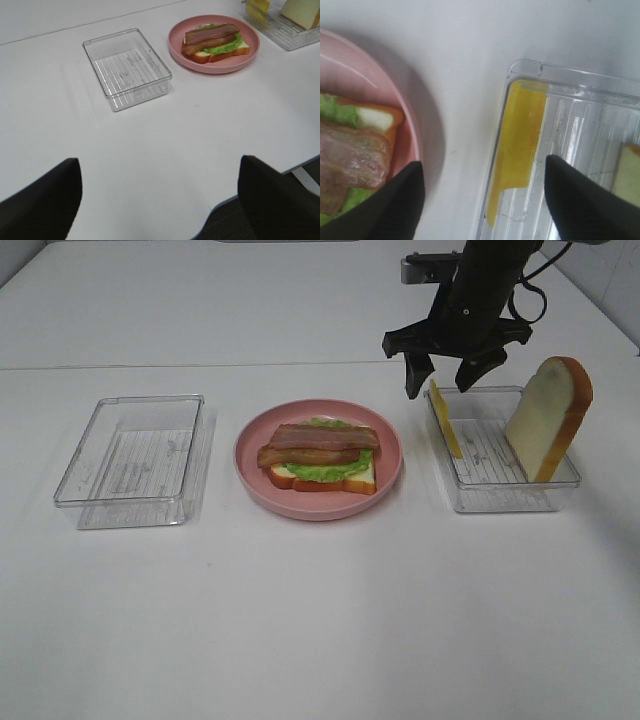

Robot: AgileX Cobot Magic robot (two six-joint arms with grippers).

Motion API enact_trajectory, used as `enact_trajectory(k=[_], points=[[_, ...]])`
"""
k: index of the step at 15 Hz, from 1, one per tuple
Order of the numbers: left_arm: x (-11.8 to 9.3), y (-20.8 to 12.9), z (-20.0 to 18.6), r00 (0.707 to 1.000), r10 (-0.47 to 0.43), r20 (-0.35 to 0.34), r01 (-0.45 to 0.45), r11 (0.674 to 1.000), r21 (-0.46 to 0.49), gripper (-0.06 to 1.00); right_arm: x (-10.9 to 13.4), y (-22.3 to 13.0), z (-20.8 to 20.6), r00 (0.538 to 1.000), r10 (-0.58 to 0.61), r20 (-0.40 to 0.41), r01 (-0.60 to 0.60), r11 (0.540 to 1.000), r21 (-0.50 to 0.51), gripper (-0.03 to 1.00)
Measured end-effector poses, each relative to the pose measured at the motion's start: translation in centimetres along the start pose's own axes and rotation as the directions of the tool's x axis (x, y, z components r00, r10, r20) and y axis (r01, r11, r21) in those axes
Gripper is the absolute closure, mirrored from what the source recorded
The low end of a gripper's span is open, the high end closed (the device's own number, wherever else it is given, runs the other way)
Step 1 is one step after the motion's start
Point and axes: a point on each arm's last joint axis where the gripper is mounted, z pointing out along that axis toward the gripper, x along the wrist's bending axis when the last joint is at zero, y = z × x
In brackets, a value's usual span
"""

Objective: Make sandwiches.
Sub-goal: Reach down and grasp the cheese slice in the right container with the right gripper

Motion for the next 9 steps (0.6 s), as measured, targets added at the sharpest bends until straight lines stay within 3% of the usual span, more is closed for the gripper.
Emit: enact_trajectory(k=[9], points=[[0.0,0.0,0.0,1.0,0.0,0.0,0.0,1.0,0.0,0.14,-0.4,0.3,1.7,1.0,0.012,-0.002,-0.012,1.0,-0.009,0.45]])
